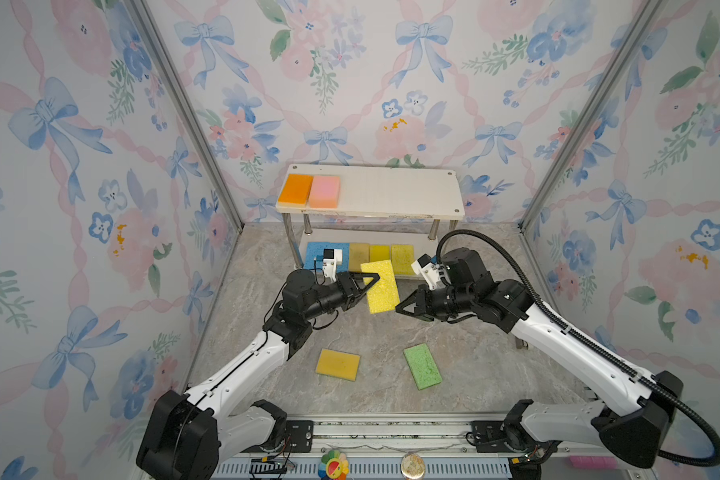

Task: Place and organize the cleaning sponges onto the shelf
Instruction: 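Raise the pale yellow sponge with the right gripper toward the upper shelf, then set the pale yellow sponge beside the pink sponge and open the right gripper, then lower the right gripper to the green sponge on the table, then grasp the green sponge with the right gripper and lift it, then hold the green sponge upright between both grippers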

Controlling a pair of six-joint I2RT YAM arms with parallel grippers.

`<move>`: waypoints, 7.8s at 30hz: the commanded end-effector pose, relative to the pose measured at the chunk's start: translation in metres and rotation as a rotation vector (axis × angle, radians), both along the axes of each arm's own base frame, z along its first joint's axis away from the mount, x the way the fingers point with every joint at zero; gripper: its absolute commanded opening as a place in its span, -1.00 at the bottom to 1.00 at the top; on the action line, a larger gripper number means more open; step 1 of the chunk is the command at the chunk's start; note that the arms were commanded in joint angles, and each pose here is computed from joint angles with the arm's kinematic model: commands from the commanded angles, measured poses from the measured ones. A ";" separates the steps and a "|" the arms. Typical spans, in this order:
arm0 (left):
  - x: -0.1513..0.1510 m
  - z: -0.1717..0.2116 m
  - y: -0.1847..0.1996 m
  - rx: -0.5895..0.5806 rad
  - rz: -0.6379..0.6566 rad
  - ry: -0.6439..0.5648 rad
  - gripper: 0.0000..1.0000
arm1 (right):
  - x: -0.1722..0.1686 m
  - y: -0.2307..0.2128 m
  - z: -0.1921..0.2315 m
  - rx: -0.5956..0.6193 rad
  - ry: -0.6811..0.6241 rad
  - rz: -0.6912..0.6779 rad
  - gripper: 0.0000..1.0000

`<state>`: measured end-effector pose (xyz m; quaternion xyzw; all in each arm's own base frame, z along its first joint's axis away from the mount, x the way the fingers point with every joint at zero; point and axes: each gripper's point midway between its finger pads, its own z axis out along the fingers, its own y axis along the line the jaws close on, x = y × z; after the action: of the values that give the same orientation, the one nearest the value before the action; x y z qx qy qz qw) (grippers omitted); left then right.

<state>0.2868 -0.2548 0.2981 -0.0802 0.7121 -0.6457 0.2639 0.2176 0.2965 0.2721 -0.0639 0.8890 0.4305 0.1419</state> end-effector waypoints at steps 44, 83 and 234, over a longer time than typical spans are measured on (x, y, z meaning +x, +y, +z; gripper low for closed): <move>-0.046 -0.066 0.062 0.224 0.150 0.071 0.96 | 0.192 0.051 0.134 0.186 -0.217 -0.073 -1.00; -0.038 -0.099 0.106 0.467 0.221 0.144 0.96 | 0.172 0.059 0.148 0.123 -0.311 -0.110 -0.03; -0.034 -0.060 -0.056 0.120 -0.096 -0.005 -0.90 | -0.036 -0.036 -0.034 -0.033 0.003 -0.009 0.05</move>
<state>0.2486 -0.3155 0.2213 -0.0281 0.7662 -0.6033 0.2195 0.1890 0.2525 0.2354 -0.0614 0.9040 0.3961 0.1489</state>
